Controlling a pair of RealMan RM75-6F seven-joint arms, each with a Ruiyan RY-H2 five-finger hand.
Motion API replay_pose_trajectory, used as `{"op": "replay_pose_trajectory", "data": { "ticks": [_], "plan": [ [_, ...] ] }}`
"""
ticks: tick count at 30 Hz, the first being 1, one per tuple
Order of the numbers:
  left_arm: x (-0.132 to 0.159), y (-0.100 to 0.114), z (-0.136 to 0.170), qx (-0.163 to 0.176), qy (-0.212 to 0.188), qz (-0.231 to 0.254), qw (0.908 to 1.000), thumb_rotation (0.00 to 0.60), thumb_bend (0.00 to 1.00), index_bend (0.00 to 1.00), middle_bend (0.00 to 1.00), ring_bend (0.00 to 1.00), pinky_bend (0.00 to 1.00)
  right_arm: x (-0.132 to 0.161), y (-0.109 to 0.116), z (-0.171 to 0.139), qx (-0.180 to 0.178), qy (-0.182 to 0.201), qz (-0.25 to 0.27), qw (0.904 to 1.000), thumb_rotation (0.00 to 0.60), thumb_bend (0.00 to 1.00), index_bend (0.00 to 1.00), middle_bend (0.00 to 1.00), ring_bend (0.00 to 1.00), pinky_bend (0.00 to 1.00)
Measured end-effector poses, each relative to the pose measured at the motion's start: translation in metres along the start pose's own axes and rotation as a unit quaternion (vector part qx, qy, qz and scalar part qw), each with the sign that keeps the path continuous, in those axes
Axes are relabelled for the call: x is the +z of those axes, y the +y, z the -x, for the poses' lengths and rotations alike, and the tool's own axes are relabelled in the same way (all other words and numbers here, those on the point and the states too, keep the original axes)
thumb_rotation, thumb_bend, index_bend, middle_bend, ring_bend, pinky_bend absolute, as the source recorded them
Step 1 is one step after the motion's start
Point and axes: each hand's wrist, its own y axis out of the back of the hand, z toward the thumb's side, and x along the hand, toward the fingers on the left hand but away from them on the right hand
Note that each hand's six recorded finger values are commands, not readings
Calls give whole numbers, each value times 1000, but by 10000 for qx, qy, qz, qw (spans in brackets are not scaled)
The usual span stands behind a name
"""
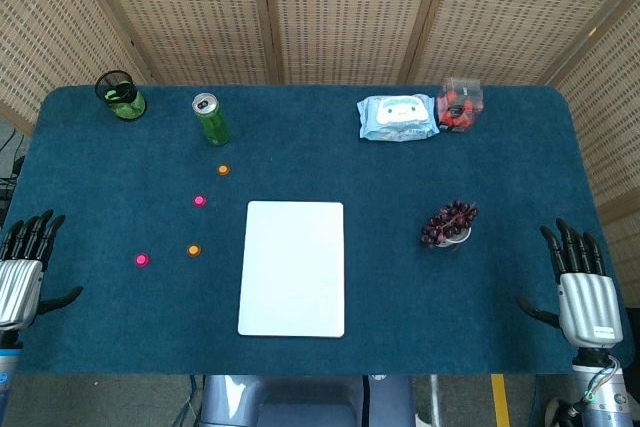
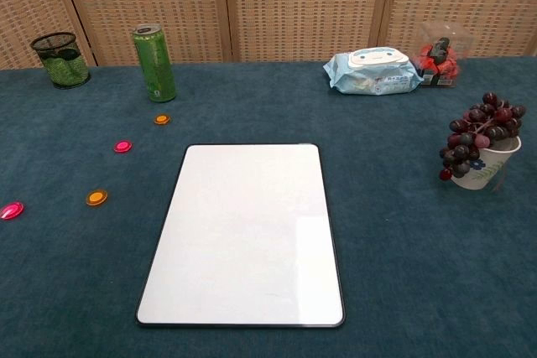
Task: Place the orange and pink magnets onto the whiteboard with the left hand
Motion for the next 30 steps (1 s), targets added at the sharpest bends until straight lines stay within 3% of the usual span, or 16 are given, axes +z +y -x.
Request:
{"op": "replay_pose_trajectory", "data": {
  "ticks": [11, 19, 30],
  "plan": [
    [-1, -2, -2, -45, -6, 24, 10000, 600, 58, 0, 0, 0, 0, 0, 0, -1, -4, -4, -10, 10000, 600, 2, 0, 0, 0, 0],
    [-2, -10, -19, -219, -166, 221, 9994, 600, 157, 7, 0, 0, 0, 1, 0, -1, -7, 39, -50, 10000, 600, 2, 0, 0, 0, 0],
    [34, -56, -77, -994, -703, 264, 9922, 600, 339, 325, 0, 0, 0, 1, -1, -1, 38, 27, -21, 10000, 600, 2, 0, 0, 0, 0]
  ]
}}
